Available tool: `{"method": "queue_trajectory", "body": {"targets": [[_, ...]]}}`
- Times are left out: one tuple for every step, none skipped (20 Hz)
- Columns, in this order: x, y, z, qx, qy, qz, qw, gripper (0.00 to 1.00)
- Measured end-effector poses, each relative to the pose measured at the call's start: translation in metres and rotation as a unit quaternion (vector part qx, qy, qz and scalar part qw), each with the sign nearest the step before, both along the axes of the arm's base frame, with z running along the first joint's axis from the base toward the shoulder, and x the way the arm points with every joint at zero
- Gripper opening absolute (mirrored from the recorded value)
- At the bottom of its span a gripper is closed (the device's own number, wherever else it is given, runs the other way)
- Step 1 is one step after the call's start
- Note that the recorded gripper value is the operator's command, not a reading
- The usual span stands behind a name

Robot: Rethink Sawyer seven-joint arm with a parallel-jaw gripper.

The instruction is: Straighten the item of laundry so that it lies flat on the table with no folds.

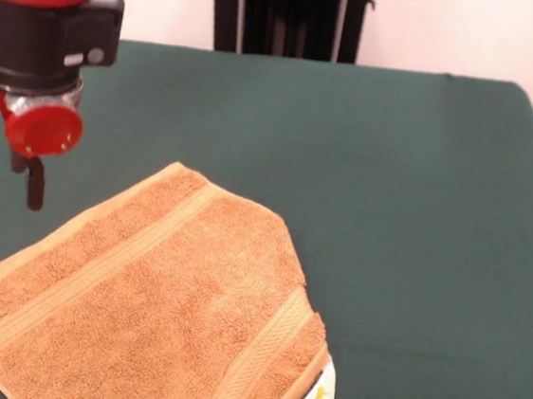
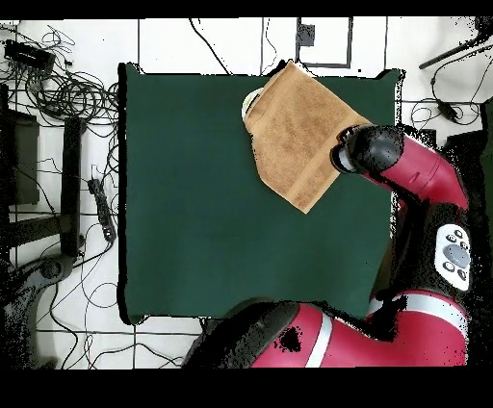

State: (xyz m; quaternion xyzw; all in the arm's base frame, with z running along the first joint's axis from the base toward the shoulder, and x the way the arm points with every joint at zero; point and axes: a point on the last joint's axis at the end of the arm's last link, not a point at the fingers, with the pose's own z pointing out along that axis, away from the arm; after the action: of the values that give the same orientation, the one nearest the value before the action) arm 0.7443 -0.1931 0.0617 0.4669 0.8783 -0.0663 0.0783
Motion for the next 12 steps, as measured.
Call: {"method": "queue_trajectory", "body": {"targets": [[0.003,0.002,0.007,-0.001,-0.005,0.002,1.0000,1.00],[0.005,0.004,0.014,-0.003,-0.009,0.003,0.9999,1.00],[0.007,0.006,0.019,-0.004,-0.012,0.004,0.9999,1.00],[0.008,0.007,0.022,-0.004,-0.014,0.006,0.9999,1.00],[0.009,0.009,0.025,-0.005,-0.016,0.007,0.9998,1.00],[0.011,0.013,0.031,-0.006,-0.019,0.009,0.9998,1.00],[0.014,0.021,0.037,-0.007,-0.023,0.014,0.9996,1.00],[0.014,0.023,0.039,-0.007,-0.024,0.016,0.9996,1.00],[0.015,0.027,0.041,-0.007,-0.026,0.018,0.9995,1.00],[0.015,0.029,0.042,-0.008,-0.027,0.019,0.9994,1.00],[0.015,0.031,0.043,-0.008,-0.028,0.020,0.9994,1.00],[0.015,0.035,0.043,-0.009,-0.031,0.022,0.9992,1.00]]}}
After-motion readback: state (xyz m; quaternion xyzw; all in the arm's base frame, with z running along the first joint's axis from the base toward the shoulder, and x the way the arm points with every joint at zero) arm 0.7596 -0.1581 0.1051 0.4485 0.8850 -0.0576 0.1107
